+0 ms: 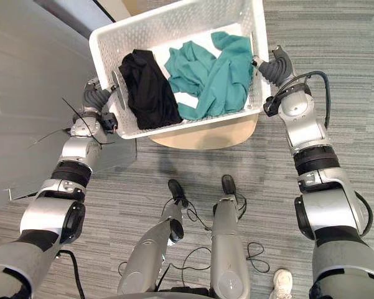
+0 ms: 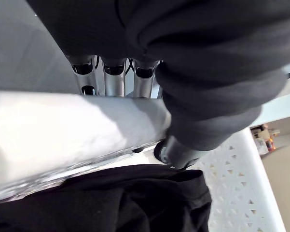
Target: Pick up the laundry basket with both hands and put the clothes into the washing machine.
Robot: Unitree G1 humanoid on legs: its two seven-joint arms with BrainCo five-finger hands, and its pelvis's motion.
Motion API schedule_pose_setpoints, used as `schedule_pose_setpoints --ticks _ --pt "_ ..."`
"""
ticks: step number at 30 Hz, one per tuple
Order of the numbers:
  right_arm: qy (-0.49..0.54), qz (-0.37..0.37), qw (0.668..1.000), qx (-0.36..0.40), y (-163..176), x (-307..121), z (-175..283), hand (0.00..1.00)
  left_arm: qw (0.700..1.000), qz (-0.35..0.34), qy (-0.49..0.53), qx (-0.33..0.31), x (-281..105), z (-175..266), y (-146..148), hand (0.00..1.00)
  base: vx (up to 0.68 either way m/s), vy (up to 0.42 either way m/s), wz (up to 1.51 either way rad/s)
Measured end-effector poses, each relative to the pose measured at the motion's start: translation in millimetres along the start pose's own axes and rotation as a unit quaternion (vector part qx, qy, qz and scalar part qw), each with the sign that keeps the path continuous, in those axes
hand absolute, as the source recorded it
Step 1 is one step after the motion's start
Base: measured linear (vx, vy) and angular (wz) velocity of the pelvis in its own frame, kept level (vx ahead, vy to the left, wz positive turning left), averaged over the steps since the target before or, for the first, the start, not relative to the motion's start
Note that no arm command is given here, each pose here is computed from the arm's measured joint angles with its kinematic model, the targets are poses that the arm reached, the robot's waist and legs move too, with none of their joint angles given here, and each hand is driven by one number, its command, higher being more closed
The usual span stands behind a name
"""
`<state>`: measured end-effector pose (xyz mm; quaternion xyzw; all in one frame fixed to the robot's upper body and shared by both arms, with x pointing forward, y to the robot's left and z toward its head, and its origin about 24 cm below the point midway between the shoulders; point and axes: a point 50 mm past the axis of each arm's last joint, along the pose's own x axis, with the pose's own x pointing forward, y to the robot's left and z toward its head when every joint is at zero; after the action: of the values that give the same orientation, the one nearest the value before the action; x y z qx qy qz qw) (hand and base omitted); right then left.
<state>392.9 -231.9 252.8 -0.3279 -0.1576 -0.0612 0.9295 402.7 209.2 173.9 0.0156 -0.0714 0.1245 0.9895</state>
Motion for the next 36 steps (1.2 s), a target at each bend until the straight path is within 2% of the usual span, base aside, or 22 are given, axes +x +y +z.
schedule_pose_setpoints --ticks 4,10,14,19,28,31,36 --pt "0.022 0.015 1.000 0.007 -2.1 -5.5 -14.6 0.00 1.000 0.008 0.013 0.011 0.5 -5.3 4.9 0.00 0.13 -0.052 0.02" --pt "0.008 0.057 0.998 -0.006 -0.3 -9.5 -15.0 0.00 0.996 0.069 -0.003 0.051 6.1 11.1 56.3 0.00 0.12 -0.182 0.02" --pt "0.040 0.050 0.998 -0.015 -8.4 -17.1 -32.3 0.00 0.996 0.068 -0.014 0.047 8.4 19.2 54.8 0.00 0.03 -0.076 0.06" --pt "0.067 0.016 0.997 -0.020 -29.7 -32.9 -52.2 0.00 0.995 0.096 -0.012 0.035 -0.3 8.4 71.8 0.00 0.02 -0.001 -0.04" --pt "0.062 0.040 0.997 -0.018 -22.3 -93.4 -78.1 0.00 0.987 0.151 -0.009 0.053 -51.9 -35.3 116.6 0.00 0.04 -0.016 -0.02" --pt "0.070 0.039 0.997 -0.016 -25.8 -117.4 -88.4 0.00 0.986 0.148 -0.007 0.072 -70.4 -49.4 117.8 0.00 0.07 -0.034 0.03" --pt "0.128 0.007 0.992 0.003 -28.5 -162.9 -119.1 0.00 0.987 0.142 0.024 0.065 -103.7 -79.0 111.5 0.00 0.11 -0.003 0.11"
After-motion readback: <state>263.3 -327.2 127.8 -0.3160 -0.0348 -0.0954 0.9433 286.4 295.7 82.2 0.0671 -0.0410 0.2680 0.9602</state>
